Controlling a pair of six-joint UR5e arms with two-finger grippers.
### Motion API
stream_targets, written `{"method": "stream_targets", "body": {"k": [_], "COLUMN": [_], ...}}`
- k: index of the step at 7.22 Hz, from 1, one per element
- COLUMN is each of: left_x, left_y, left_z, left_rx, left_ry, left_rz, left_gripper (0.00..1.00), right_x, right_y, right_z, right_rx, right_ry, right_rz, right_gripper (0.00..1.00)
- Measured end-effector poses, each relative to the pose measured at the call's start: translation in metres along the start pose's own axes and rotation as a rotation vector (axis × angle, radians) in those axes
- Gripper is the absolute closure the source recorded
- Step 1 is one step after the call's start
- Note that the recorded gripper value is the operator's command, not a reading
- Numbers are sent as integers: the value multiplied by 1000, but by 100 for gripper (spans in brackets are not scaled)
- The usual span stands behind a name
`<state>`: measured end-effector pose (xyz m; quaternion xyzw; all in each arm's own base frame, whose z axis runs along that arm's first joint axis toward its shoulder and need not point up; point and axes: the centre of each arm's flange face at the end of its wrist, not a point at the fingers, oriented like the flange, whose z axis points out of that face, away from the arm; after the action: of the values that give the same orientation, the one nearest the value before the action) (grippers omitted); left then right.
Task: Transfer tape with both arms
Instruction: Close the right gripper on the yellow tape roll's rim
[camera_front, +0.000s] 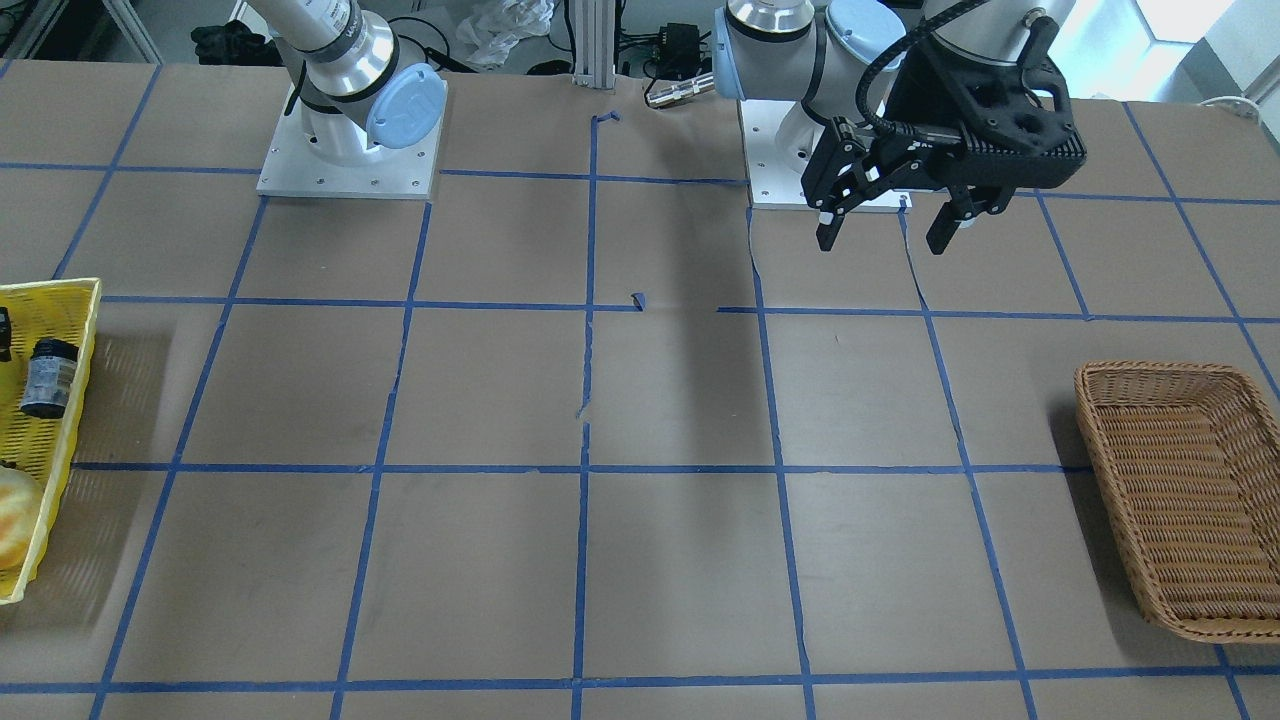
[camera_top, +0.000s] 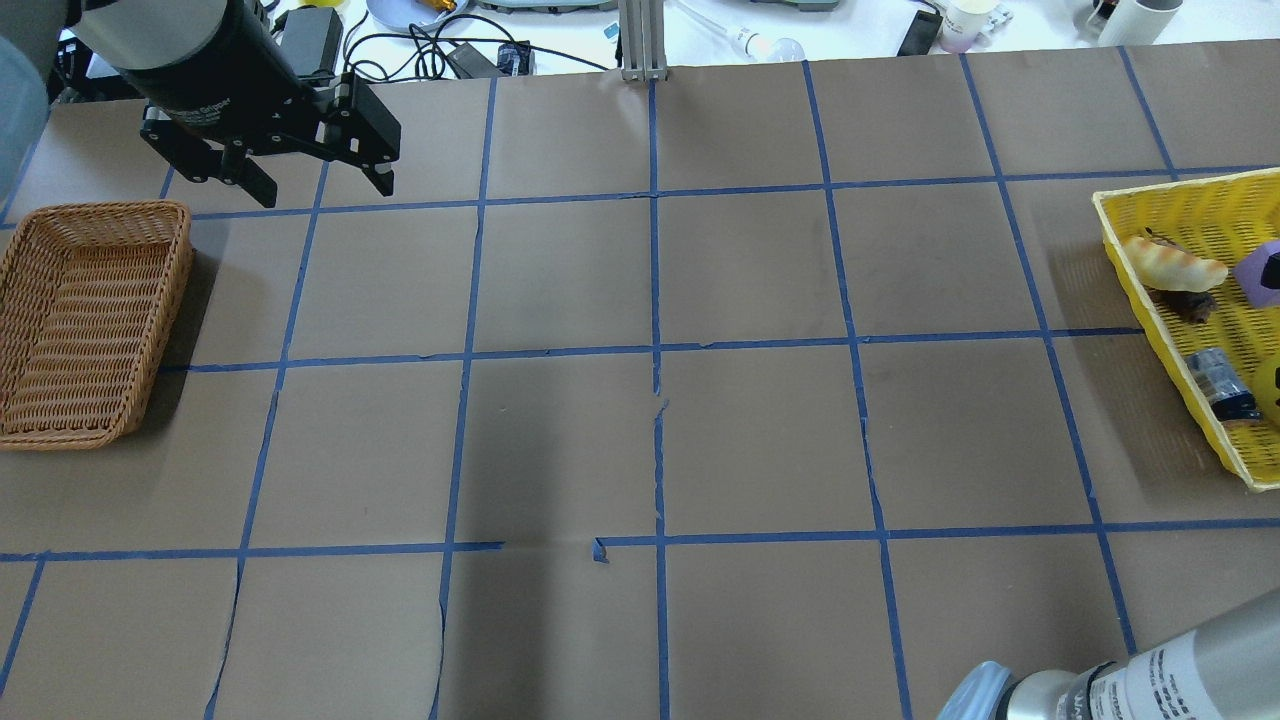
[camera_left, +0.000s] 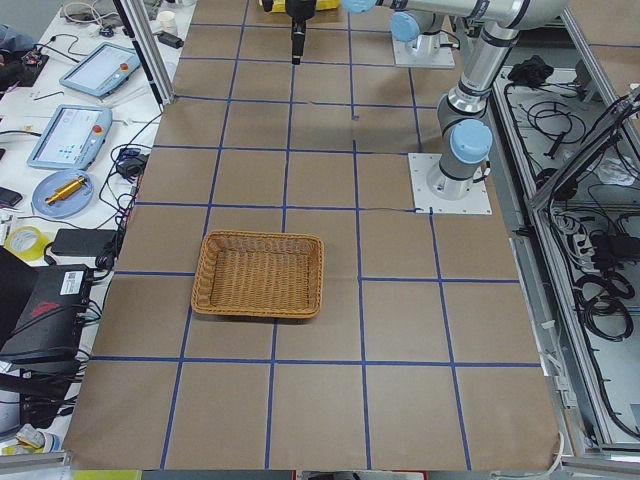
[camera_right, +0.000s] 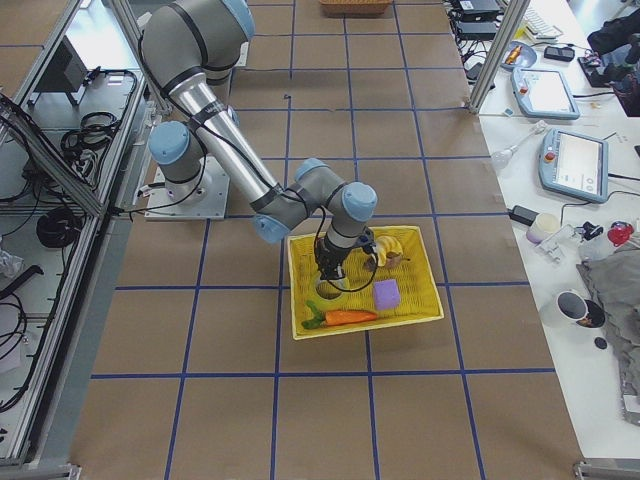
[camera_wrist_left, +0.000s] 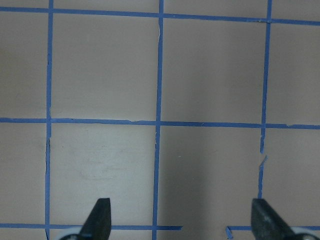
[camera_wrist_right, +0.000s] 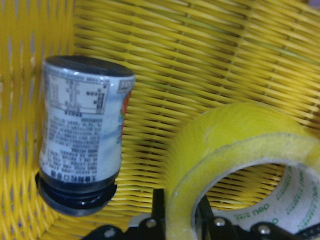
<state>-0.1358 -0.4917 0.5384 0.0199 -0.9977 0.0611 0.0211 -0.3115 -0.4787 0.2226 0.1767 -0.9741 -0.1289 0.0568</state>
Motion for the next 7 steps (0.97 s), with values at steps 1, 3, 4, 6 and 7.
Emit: {"method": "stream_targets", "body": {"k": [1,3,4,6,7], "left_x": [0,0,-1,-1,-1], "left_y": [0,0,0,1,1], "left_z": [0,0,-1,-1,-1], "left_rx": [0,0,2,3,3], "left_ry": [0,-1,-3,-4,-5], "left_rz": [0,0,-1,-2,-2], "left_gripper": [0,0,0,0,0], "right_x": [-2,-10,-17,-67,-113], "right_y": [6,15,18,2,-27], "right_z": [-17,-51,-68,-121,-151], "right_rx": [1,39,70,121,149], "right_ry": [25,57,48,12,-6], "right_rz": [6,35,61,128,177], "right_gripper": [100,100,100,100,100]}}
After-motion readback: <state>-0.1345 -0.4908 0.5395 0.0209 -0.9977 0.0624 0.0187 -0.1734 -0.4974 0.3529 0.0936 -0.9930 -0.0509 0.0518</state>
